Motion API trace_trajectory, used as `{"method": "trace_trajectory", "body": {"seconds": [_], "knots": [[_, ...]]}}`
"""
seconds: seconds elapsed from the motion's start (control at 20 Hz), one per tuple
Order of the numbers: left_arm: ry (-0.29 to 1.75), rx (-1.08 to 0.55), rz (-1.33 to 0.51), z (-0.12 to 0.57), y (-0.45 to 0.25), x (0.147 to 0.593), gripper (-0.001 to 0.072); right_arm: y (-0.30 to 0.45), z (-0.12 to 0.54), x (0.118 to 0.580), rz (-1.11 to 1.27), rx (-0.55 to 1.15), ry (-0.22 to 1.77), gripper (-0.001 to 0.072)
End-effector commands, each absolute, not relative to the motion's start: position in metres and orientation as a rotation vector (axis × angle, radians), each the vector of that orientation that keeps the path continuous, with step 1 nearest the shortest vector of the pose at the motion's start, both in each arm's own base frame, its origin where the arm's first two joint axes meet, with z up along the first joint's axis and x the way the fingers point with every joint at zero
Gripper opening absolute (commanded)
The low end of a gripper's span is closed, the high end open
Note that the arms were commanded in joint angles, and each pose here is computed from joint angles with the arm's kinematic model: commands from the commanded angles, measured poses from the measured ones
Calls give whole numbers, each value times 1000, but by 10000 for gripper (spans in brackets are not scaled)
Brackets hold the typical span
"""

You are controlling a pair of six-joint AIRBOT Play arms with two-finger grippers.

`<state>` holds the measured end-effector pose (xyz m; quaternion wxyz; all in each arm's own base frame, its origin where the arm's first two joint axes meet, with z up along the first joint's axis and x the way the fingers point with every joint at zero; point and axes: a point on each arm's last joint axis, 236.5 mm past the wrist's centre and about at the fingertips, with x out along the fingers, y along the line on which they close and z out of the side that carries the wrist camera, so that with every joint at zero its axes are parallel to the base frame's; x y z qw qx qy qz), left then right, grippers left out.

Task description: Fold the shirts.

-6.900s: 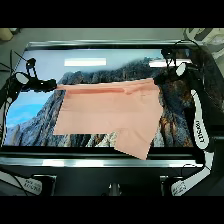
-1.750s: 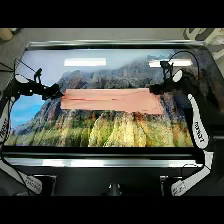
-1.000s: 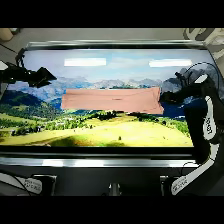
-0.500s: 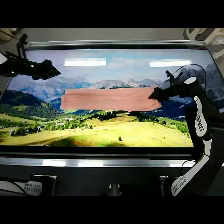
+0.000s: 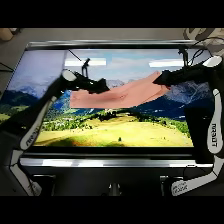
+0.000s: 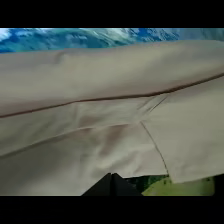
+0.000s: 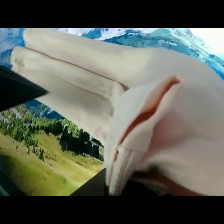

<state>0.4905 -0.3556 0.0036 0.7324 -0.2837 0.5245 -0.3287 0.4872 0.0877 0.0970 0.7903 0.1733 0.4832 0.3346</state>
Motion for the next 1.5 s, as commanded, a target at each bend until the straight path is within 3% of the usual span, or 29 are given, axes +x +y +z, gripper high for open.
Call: {"method": "trace_trajectory", "body": {"seconds": [0.0, 0.4, 0.55, 0.7, 0.85, 0.95, 1.1, 1.25, 1.3, 1.35, 1.4, 1.45], "knots": [[1187, -799, -785, -20, -432, 467, 29, 84, 131, 448, 732, 255, 1069, 20], [1253, -1003, -786, -42, -518, 420, 29, 83, 196, 412, 696, 143, 965, 20], [1222, -901, -892, -38, -519, 410, 27, 81, 198, 421, 675, 148, 934, 20], [1131, -707, -923, -11, -448, 452, 25, 91, 186, 431, 684, 141, 946, 20], [997, -521, -718, 46, -316, 516, 26, 135, 157, 449, 744, 120, 971, 20], [871, -485, -597, 106, -232, 539, 26, 175, 131, 462, 787, 117, 983, 20], [651, -497, -493, 213, -137, 535, 27, 241, 74, 477, 836, 146, 1031, 21], [501, -462, -466, 292, -101, 499, 28, 302, 22, 485, 879, 257, 1061, 24], [464, -435, -477, 312, -101, 484, 28, 318, 9, 488, 885, 307, 1067, 61], [433, -411, -492, 329, -104, 470, 28, 331, 0, 488, 894, 360, 1076, 190], [414, -384, -511, 340, -109, 459, 28, 343, -5, 485, 920, 410, 1085, 403], [399, -363, -526, 348, -114, 450, 28, 347, -4, 482, 949, 430, 1085, 534]]}}
